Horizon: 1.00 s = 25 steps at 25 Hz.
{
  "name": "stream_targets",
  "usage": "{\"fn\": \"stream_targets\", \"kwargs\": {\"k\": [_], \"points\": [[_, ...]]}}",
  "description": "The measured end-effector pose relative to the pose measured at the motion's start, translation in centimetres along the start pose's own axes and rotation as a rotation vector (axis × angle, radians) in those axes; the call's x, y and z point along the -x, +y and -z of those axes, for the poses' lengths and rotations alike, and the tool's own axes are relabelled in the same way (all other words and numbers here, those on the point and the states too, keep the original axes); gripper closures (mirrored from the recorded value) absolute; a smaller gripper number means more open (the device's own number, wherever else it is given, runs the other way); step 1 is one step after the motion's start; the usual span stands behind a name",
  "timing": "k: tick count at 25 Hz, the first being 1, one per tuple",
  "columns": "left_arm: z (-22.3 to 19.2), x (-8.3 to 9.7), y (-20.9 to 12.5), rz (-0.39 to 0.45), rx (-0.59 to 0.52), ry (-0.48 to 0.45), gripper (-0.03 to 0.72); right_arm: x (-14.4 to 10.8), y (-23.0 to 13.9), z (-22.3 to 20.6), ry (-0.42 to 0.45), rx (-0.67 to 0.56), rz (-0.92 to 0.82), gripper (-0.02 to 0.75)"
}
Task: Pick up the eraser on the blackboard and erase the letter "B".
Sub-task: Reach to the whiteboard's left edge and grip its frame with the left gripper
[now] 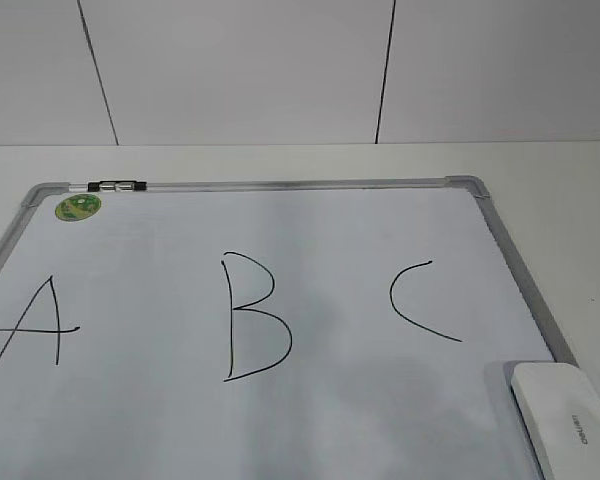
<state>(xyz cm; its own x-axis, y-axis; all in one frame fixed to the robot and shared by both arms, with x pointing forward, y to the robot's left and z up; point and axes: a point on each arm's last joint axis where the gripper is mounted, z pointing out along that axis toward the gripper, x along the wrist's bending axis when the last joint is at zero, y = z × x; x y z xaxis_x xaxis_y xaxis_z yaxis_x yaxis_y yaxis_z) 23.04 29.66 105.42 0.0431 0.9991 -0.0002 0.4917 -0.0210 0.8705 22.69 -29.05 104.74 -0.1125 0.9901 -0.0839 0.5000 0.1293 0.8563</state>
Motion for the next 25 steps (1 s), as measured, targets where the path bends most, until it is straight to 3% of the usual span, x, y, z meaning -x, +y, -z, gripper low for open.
{"fn": "stream_targets", "kwargs": {"k": [17, 25], "points": [[0.0, 0.0, 0.0, 0.0, 0.0, 0.0, 0.449, 0.0, 0.3, 0.2, -0.002, 0.025, 0.0, 0.155], [0.0, 0.0, 0.0, 0.0, 0.0, 0.0, 0.449, -0.5, 1.8, -0.4, 0.091, -0.031, -0.048, 0.155]]}}
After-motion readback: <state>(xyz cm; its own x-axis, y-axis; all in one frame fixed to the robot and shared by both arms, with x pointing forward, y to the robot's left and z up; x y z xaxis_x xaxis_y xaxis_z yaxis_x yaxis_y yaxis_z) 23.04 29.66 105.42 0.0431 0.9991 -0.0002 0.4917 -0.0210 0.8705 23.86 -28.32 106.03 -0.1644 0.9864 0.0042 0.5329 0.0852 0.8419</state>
